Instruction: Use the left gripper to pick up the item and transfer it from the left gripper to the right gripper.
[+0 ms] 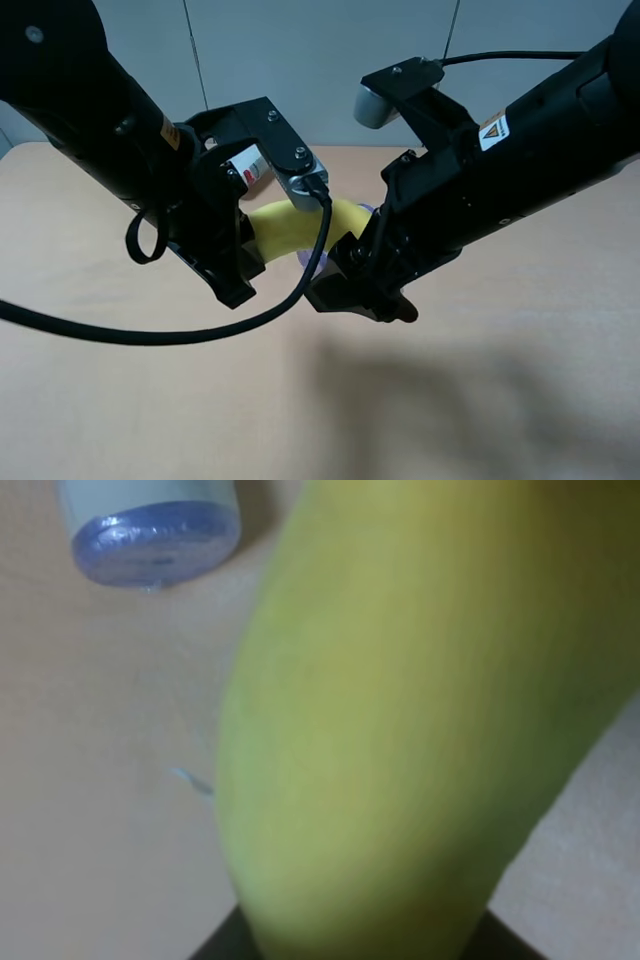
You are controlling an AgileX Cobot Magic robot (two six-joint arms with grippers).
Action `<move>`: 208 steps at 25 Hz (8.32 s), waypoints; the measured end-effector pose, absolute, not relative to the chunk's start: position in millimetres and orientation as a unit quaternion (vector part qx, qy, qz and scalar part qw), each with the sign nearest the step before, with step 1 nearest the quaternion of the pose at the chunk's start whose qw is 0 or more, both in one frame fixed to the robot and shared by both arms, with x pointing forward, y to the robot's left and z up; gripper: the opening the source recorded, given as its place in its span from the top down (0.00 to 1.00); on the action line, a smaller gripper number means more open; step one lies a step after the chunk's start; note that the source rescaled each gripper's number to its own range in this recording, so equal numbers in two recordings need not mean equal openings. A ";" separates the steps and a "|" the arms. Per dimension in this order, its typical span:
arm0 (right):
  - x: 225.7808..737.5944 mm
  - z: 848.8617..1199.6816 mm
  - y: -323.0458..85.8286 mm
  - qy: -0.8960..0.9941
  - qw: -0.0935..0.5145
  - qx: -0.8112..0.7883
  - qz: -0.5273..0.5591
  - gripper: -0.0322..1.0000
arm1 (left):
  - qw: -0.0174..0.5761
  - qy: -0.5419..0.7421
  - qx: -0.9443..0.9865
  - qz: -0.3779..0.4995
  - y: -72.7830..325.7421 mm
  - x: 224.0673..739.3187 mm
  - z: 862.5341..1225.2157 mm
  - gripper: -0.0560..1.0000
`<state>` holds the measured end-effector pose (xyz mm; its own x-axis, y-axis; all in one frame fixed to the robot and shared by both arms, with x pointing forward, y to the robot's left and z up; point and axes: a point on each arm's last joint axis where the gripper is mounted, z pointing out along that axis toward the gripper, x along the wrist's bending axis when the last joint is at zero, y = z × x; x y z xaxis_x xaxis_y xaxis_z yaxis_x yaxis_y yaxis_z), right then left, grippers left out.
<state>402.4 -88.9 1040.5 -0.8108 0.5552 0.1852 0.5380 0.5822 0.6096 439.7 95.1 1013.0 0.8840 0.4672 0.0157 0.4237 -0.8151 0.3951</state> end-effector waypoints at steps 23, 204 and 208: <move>403.8 1036.9 -87.0 0.890 0.009 0.309 0.335 0.95 | 0.196 0.235 0.950 0.057 94.7 440.0 1013.2 0.60; 530.2 940.4 -273.1 0.710 0.014 0.690 0.141 0.08 | 0.320 0.643 0.611 0.332 303.4 226.9 1040.6 0.02; 527.8 939.9 -273.1 0.714 0.005 0.688 0.132 0.01 | 0.320 0.643 0.611 0.332 303.4 226.9 1040.6 0.02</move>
